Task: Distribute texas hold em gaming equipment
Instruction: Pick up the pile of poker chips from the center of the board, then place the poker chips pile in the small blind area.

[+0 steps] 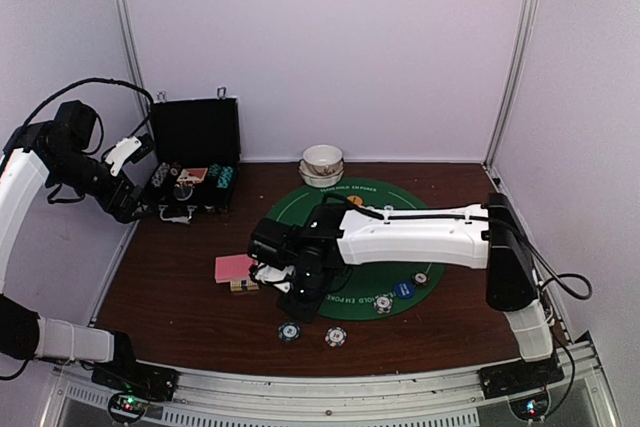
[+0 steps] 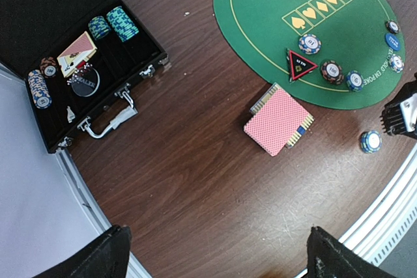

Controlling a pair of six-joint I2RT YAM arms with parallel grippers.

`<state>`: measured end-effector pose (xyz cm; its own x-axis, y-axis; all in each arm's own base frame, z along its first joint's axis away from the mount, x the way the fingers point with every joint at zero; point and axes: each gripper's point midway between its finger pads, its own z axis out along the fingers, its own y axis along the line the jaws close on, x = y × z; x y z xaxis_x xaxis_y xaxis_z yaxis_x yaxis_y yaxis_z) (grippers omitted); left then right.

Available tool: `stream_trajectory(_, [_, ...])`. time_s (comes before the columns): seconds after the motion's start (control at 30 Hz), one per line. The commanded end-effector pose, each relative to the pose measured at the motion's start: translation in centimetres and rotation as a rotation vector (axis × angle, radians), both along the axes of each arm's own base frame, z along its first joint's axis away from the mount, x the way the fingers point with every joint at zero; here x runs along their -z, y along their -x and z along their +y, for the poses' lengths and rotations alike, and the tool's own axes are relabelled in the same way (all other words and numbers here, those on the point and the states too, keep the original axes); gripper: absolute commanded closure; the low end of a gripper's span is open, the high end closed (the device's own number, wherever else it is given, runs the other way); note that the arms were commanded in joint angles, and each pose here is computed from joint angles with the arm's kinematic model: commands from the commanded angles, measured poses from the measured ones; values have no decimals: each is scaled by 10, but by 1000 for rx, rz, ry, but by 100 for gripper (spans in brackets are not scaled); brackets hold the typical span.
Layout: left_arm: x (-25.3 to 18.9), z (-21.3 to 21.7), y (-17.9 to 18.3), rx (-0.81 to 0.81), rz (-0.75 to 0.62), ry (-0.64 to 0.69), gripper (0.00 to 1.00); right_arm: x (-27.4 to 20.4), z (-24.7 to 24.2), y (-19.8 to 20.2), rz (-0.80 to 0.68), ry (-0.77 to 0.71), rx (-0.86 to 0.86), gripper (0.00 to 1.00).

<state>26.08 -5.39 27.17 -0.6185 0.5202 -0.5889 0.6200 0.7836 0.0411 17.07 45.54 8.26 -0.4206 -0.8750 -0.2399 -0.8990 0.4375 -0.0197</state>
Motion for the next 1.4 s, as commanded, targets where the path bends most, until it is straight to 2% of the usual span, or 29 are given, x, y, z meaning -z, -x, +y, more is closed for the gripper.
stream_trajectory(0.0, [-9,2,-1,4,-35,-11,2,-35,-7,-15,-73,-40,55,100])
stream_trajectory(0.37, [-11,2,-1,3,-38,-9,2,-58,-26,-40,-116,-53,119,100])
stream_trajectory(0.63, [-12,3,-2,1,-39,-10,2,-77,-76,-80,-120,-69,258,100])
stream_trajectory(1.03, [-11,0,-2,8,-33,1,2,-29,-190,-124,-74,17,574,100])
stream_trajectory(1.37, [-12,-1,-2,8,-33,7,2,7,-213,-136,-38,41,659,100])
